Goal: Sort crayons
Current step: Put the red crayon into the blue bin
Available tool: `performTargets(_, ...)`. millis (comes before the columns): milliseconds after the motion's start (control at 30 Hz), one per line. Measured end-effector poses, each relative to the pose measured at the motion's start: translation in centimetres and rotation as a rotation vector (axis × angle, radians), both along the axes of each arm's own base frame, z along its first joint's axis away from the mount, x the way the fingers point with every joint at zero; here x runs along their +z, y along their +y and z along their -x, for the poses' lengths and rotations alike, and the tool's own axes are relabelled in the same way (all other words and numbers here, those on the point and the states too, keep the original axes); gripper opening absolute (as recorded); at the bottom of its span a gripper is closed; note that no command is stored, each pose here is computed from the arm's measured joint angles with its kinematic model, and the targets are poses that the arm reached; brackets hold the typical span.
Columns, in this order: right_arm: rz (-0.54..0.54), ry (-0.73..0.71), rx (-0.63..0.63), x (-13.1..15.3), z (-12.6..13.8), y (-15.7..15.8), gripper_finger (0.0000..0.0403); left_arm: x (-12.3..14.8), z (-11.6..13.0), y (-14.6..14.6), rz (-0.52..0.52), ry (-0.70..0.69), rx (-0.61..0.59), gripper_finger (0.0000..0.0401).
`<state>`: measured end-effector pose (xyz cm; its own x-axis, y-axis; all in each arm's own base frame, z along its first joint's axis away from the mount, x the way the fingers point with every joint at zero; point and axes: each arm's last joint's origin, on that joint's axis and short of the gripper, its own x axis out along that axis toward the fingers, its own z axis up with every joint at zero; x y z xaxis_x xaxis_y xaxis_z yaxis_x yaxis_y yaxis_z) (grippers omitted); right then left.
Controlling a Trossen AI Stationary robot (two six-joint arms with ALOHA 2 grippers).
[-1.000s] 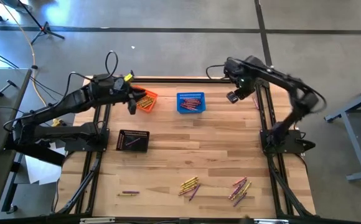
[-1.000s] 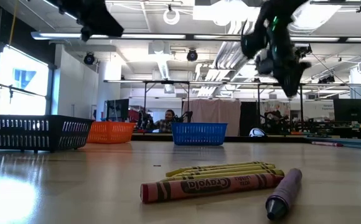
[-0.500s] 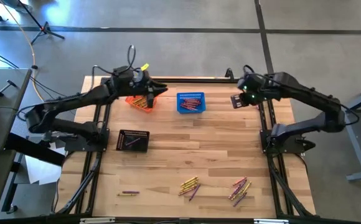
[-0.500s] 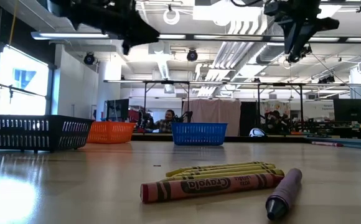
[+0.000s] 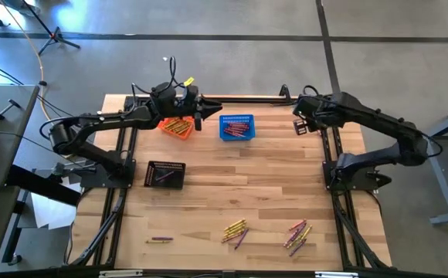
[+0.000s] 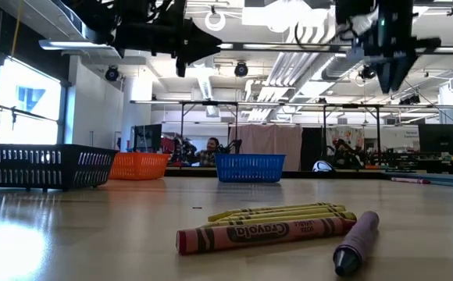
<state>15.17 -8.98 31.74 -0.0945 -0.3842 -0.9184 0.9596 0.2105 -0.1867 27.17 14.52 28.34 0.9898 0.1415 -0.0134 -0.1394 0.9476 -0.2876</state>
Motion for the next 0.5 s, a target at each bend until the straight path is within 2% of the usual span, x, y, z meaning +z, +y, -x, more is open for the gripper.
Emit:
performTargets(133,-0.092,0.012,-0.037,-3.4,0.8,-1.8,0.0082,0.4,0.1,0.1,-0.021,-0.037,0.009,0.0081)
performTargets(233,-0.111,-0.009,-0.079,-5.2,1.3,-3.0,0.0075,0.9,0.0,0.2,-0.028,-0.050,0.009,0.0081)
performTargets(500,-0.172,-0.069,-0.162,-7.7,2.9,-4.7,0.0005,3.0,-0.4,0.4,-0.056,-0.095,0.006,0.0081)
